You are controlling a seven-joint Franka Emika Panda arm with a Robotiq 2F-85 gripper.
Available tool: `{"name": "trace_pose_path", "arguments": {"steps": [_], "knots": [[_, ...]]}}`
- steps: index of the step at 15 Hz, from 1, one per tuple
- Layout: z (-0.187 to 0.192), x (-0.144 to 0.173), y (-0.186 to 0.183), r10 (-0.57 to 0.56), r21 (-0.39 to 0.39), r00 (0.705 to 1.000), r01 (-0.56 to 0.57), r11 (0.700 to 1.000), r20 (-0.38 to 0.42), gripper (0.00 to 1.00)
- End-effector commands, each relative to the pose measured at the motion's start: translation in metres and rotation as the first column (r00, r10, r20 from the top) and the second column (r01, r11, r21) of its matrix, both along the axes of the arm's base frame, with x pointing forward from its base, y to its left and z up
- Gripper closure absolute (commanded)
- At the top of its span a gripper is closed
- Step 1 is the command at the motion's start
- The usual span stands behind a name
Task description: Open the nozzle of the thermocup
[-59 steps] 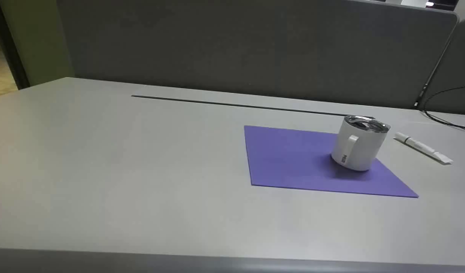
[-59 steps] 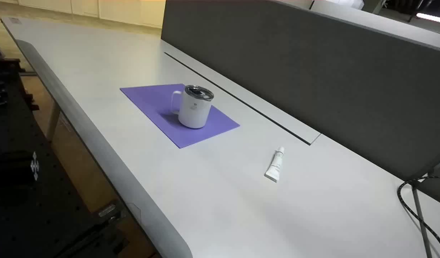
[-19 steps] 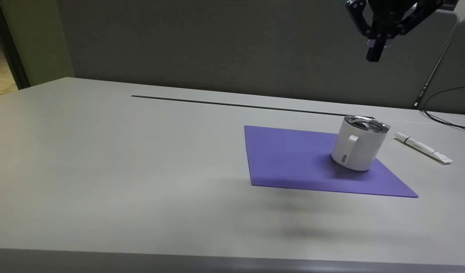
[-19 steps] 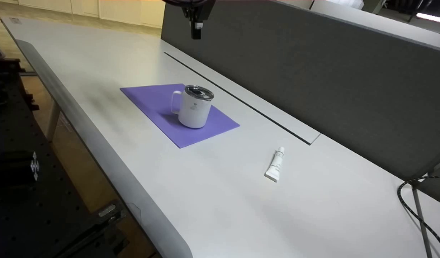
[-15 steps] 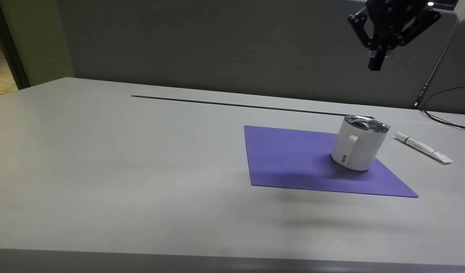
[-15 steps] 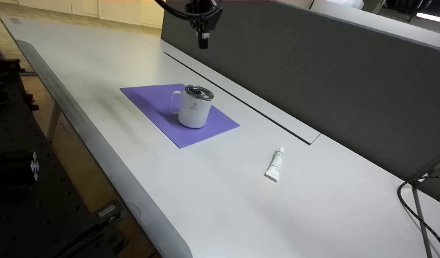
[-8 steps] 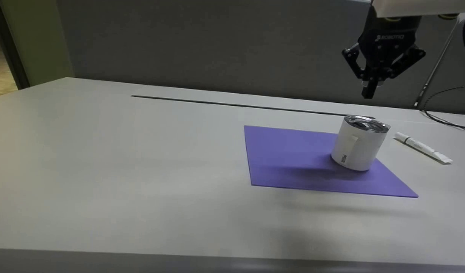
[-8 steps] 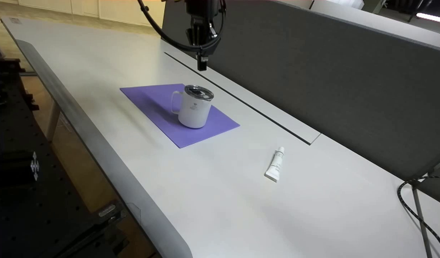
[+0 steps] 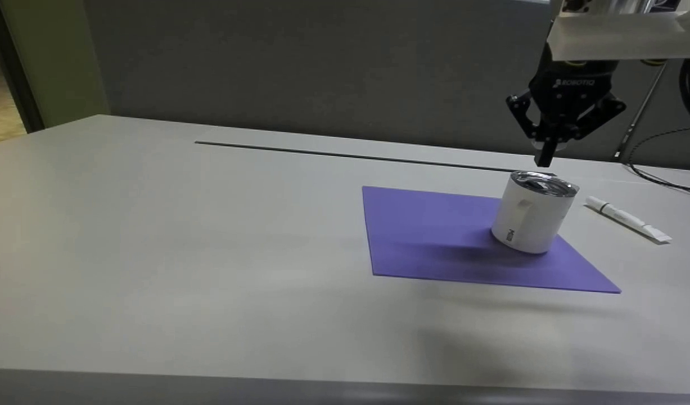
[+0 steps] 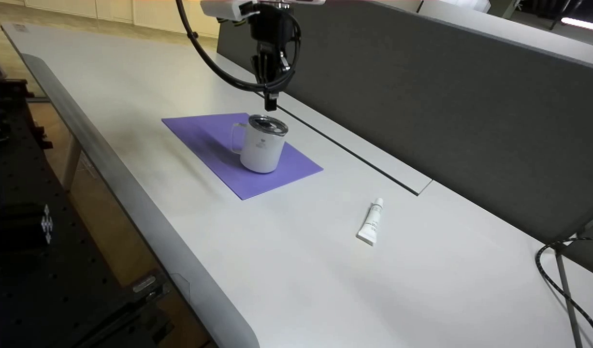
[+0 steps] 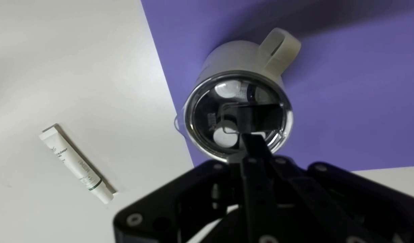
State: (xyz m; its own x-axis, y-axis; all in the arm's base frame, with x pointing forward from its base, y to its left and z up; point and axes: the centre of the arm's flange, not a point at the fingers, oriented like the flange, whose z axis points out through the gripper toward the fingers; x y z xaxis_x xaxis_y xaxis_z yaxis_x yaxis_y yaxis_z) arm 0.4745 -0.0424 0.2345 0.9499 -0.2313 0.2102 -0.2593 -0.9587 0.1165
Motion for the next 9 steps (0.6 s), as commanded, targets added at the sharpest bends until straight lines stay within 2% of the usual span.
{"name": "trace_pose_path", "arguments": {"steps": [1,9], "knots": [[-0.009,0.002,-0.002,-0.041,0.021,0.999,0.041,0.999,0.027,1.0],[-0.024,0.001,-0.003,-0.08,0.066,0.997,0.078,0.995,0.024,1.0]]}}
